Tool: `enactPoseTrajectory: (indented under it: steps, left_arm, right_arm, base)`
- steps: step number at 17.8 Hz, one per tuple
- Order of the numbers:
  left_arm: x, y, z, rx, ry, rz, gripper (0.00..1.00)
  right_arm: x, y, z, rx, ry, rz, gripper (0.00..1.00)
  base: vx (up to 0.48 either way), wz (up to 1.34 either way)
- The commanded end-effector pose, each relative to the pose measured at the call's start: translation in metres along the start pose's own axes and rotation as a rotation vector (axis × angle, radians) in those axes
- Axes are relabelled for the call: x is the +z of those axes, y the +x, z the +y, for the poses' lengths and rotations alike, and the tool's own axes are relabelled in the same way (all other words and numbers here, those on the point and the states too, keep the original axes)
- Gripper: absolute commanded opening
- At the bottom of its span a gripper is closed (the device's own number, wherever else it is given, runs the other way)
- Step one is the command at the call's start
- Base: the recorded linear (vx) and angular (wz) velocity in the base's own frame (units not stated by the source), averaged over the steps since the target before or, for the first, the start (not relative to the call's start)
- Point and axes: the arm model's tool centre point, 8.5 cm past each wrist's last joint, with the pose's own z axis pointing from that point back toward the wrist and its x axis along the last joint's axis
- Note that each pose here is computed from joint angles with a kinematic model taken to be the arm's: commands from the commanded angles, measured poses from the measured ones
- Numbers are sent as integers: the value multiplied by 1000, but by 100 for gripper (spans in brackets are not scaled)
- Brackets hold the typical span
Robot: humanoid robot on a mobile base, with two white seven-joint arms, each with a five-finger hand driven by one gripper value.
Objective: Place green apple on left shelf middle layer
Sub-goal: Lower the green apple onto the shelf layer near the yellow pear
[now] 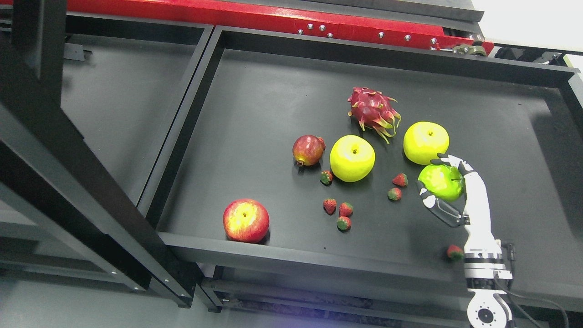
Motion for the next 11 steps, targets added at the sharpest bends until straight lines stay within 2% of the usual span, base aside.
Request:
enactPoseTrajectory:
  steps: [1,5,6,7,8,9,10,11]
  left_arm:
    - [2,0,11,-1,18,-1,100]
    - [2,0,11,-1,18,1,100]
    - [2,0,11,-1,18,-1,100]
    - [2,0,11,-1,18,1,100]
    - [2,0,11,-1,18,1,100]
    - [2,0,11,-1,18,-1,100]
    - [2,0,11,-1,18,-1,100]
    - [2,0,11,-1,18,-1,100]
  right_arm:
    - [1,-2,1,-2,3,6,2]
    - [1,-2,2,-4,2,8,4]
    - [3,-3,3,-6,3,19,12]
    - [4,-5,4,-11,-3,45,25]
    - [3,-7,5,-14,0,66,62]
    - [3,-7,5,-15,4,68,76]
    - [3,-6,6,-17,6,62,80]
    - [2,-4,7,-25,12,54,100]
  base:
    - [103,14]
    - [62,13]
    - [42,0]
    - [22,1]
    - [13,0]
    - [13,0]
    - [0,0]
    - [0,0]
